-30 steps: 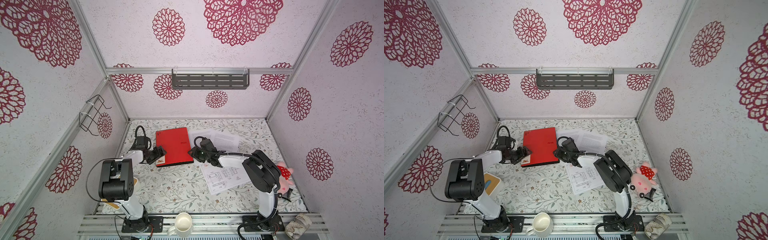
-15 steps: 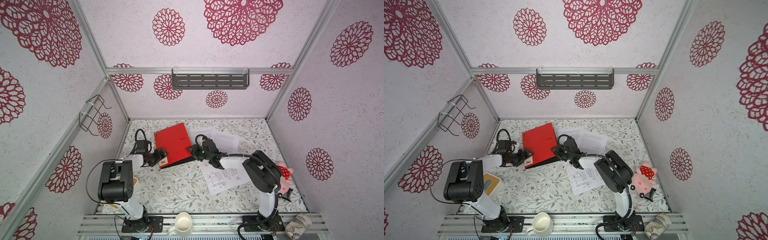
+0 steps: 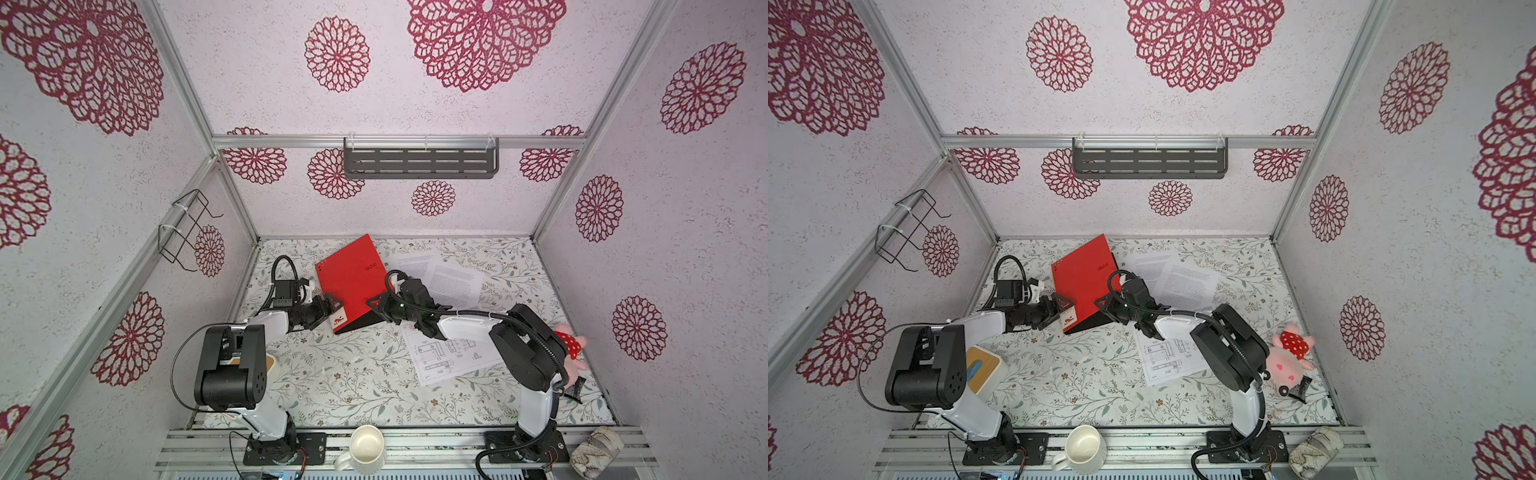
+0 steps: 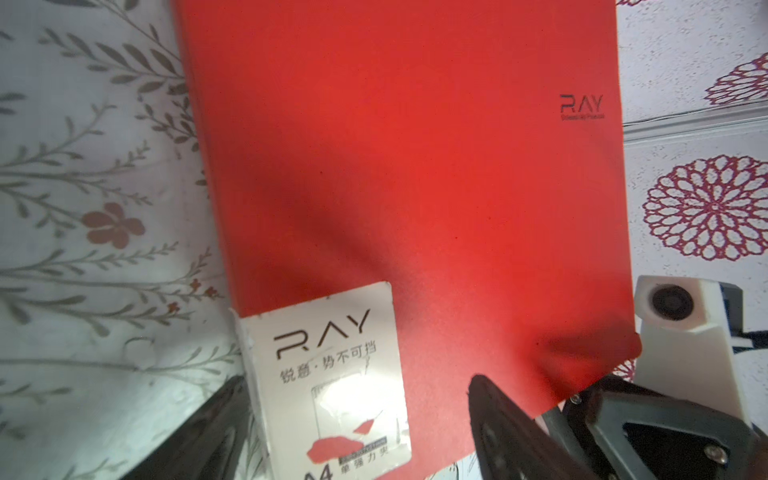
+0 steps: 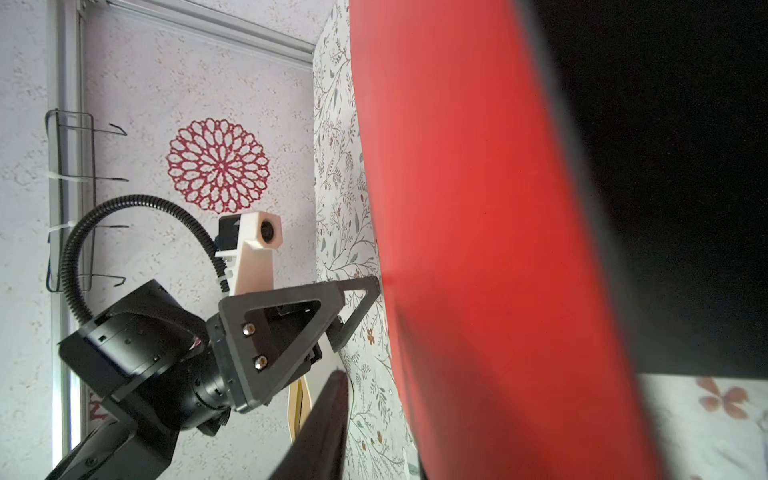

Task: Put the files into the folder

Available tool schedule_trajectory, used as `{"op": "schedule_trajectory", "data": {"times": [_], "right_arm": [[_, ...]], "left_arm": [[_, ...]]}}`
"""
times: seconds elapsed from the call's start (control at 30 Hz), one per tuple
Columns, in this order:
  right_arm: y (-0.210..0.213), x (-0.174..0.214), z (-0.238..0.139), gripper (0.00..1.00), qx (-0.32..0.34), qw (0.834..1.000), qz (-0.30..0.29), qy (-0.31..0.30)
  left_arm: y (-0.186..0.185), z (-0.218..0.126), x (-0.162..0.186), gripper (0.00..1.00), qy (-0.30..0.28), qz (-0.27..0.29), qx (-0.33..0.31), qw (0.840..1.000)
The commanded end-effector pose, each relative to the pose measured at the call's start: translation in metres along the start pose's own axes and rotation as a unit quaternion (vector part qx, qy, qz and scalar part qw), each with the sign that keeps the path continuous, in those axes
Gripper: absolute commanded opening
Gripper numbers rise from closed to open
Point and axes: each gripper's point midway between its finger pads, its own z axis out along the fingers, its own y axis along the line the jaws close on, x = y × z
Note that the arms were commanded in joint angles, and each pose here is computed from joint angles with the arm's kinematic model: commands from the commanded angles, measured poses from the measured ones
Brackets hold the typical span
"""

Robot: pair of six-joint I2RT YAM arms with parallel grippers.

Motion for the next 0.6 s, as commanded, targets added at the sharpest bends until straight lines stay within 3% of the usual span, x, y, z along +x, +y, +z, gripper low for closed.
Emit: {"op": "schedule_trajectory", "data": {"times": [0.0,0.27,0.57], "right_arm": [[0.041,-0.017,-0.014,0.23,-0.021,0.998,-0.041,-0.036],[0.051,-0.023,-0.011,0.06,-0.022,0.997,-0.049,-0.049],[0.056,-0.025,-0.010,0.05,-0.008,0.998,-0.038,-0.045]], "left_arm": [[-0.011,-0.016,-0.012,0.88,-0.027,0.048,-0.026,0.998],[-0.030,-0.044,-0.013,0.99,-0.079,0.125,-0.070,0.987],[-0.065,-0.062,0.016,0.98,-0.127,0.259,-0.104,0.952]]}}
